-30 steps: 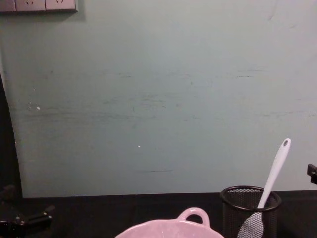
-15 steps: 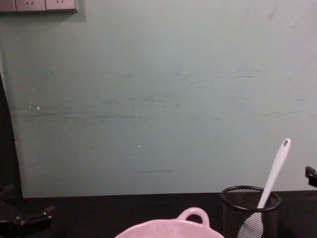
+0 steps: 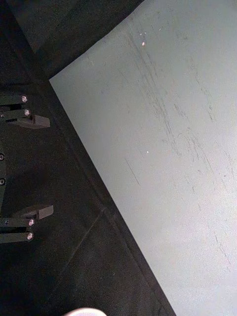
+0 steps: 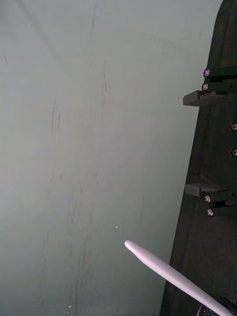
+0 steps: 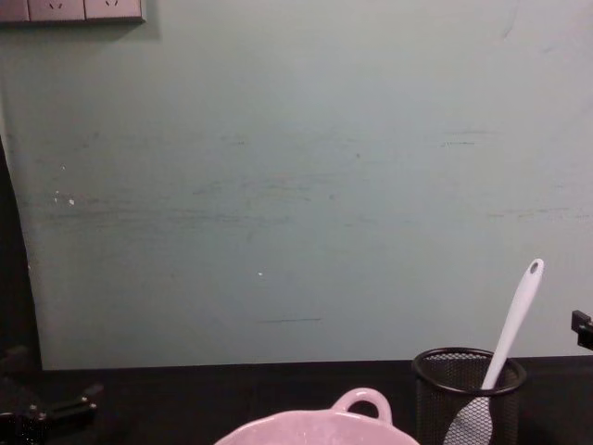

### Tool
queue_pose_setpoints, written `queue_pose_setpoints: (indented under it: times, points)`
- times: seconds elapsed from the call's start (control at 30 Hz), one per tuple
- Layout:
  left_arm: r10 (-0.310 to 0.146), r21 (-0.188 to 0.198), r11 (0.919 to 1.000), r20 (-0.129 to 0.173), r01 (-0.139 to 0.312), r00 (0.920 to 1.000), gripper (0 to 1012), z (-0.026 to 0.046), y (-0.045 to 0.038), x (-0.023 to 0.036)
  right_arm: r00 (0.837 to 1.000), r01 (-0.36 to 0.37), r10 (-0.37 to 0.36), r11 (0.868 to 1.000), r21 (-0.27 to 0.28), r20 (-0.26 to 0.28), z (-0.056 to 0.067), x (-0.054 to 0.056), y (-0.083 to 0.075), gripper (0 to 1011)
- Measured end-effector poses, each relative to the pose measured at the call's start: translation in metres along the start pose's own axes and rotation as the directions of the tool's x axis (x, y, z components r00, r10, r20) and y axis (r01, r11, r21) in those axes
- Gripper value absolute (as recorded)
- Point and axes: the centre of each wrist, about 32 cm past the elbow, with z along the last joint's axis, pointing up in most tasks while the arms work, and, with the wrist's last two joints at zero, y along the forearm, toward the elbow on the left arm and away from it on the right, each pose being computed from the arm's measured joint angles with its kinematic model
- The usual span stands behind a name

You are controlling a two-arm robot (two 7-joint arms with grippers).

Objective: Use the one hand to pick up the spoon and stir the clear water in the bowl.

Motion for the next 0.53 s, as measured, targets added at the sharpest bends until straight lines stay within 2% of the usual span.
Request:
queue_pose_setpoints:
  times: [0.53]
  points:
    - [0.000, 0.000, 1.0000, 0.000, 0.000, 1.0000, 1011, 0.0000, 0.0000, 0.0000, 1.000, 0.000, 0.000, 1.000, 0.001, 0.000, 0.0000, 0.0003, 0.0001, 1002]
